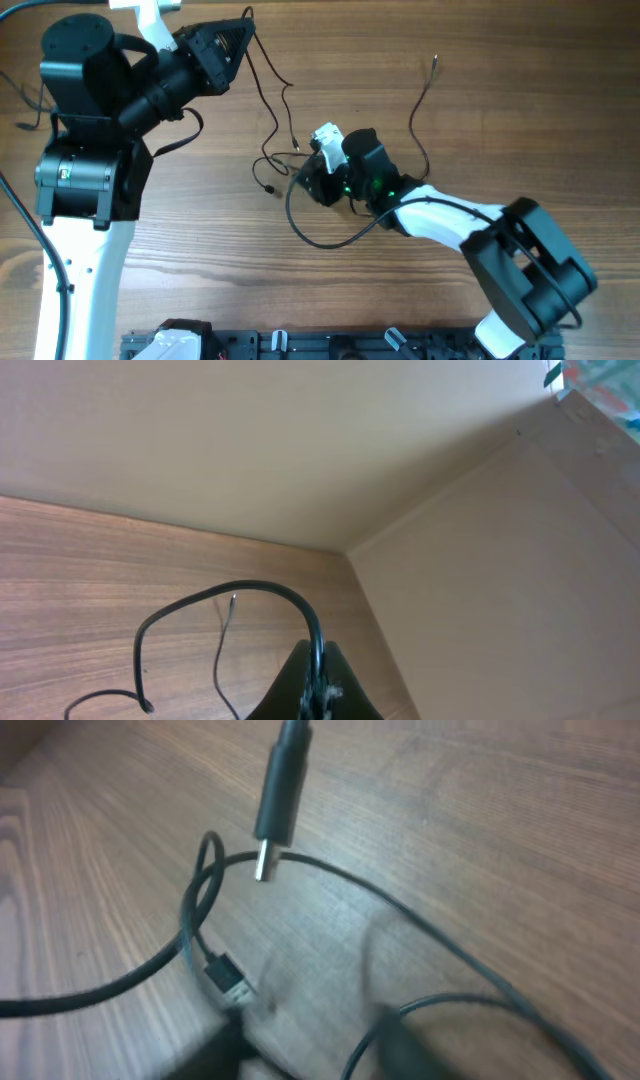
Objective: Untangle cables
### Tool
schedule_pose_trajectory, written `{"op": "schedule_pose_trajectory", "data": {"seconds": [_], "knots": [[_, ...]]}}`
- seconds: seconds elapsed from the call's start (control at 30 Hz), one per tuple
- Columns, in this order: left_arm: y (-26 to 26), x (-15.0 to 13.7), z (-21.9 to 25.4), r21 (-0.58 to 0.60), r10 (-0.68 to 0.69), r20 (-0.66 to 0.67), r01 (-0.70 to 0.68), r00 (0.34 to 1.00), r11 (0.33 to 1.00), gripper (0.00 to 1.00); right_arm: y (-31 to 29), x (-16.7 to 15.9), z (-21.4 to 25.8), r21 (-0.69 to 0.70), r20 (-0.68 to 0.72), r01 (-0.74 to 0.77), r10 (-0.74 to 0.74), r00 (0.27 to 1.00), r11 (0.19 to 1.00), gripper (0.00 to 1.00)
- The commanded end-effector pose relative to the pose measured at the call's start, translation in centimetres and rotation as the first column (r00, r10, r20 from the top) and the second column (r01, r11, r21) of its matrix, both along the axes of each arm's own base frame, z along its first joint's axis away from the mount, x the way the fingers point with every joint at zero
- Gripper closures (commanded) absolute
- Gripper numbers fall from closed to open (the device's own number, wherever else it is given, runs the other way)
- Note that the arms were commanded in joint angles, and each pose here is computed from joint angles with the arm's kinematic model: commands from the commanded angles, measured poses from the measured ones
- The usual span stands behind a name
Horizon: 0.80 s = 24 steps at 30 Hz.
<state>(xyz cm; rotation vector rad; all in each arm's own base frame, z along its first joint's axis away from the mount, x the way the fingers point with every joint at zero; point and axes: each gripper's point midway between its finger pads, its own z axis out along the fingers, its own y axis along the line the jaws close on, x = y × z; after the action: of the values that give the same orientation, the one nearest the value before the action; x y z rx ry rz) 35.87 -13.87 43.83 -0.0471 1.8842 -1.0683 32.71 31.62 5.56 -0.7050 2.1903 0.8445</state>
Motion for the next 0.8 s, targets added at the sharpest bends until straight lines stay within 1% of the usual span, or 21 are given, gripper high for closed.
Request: {"op": "schedule_pose_trajectory", "data": {"seconds": [0.0, 0.07, 0.13, 0.2, 0.3, 0.47, 0.53, 0.7, 0.73, 0.77], "knots": [[0.6, -0.1, 0.4, -0.012, 0.011, 0.0, -0.011, 1.0, 1.0, 0.96, -1.1, 1.9, -0.2, -0.045, 0.064, 0.061, -0.058, 0.996, 0.997, 0.96], [1.6, 0.0, 0.4, -0.012, 0.037, 0.001, -0.037, 0.999, 0.999, 0.96, -3.8, 4.0, 0.2, -0.106, 0.111, 0.195, -0.184, 0.977, 0.975, 0.96], [3.1, 0.2, 0.2, -0.011, 0.08, -0.012, -0.081, 0.997, 0.997, 0.96, -8.7, 6.3, 1.2, -0.187, 0.175, 0.382, -0.352, 0.92, 0.905, 0.96], [4.5, 0.3, 0.0, -0.009, 0.118, -0.025, -0.119, 0.993, 0.993, 0.96, -12.2, 7.1, 2.1, -0.234, 0.208, 0.484, -0.443, 0.872, 0.843, 0.96], [7.7, 0.6, -0.5, -0.007, 0.205, -0.053, -0.206, 0.977, 0.979, 0.96, -19.3, 7.5, 4.0, -0.302, 0.242, 0.632, -0.584, 0.775, 0.714, 0.96], [12.0, 1.0, -0.8, 0.001, 0.318, -0.062, -0.318, 0.946, 0.948, 0.96, -26.0, 6.9, 5.1, -0.34, 0.219, 0.72, -0.694, 0.686, 0.605, 0.96], [14.0, 0.9, -0.8, 0.001, 0.37, -0.068, -0.371, 0.927, 0.929, 0.96, -28.6, 6.4, 4.8, -0.351, 0.188, 0.759, -0.752, 0.631, 0.549, 0.96], [18.5, 0.0, -0.6, 0.001, 0.486, -0.067, -0.487, 0.872, 0.874, 0.96, -32.4, 5.8, 3.5, -0.382, 0.143, 0.801, -0.827, 0.544, 0.461, 0.96], [19.3, -0.3, -0.5, 0.001, 0.506, -0.067, -0.507, 0.86, 0.862, 0.96, -33.0, 5.6, 3.3, -0.383, 0.128, 0.812, -0.845, 0.519, 0.44, 0.96], [21.2, -1.0, -0.3, 0.001, 0.557, -0.063, -0.558, 0.828, 0.83, 0.96, -34.0, 5.4, 2.9, -0.377, 0.1, 0.836, -0.879, 0.466, 0.4, 0.96]]}}
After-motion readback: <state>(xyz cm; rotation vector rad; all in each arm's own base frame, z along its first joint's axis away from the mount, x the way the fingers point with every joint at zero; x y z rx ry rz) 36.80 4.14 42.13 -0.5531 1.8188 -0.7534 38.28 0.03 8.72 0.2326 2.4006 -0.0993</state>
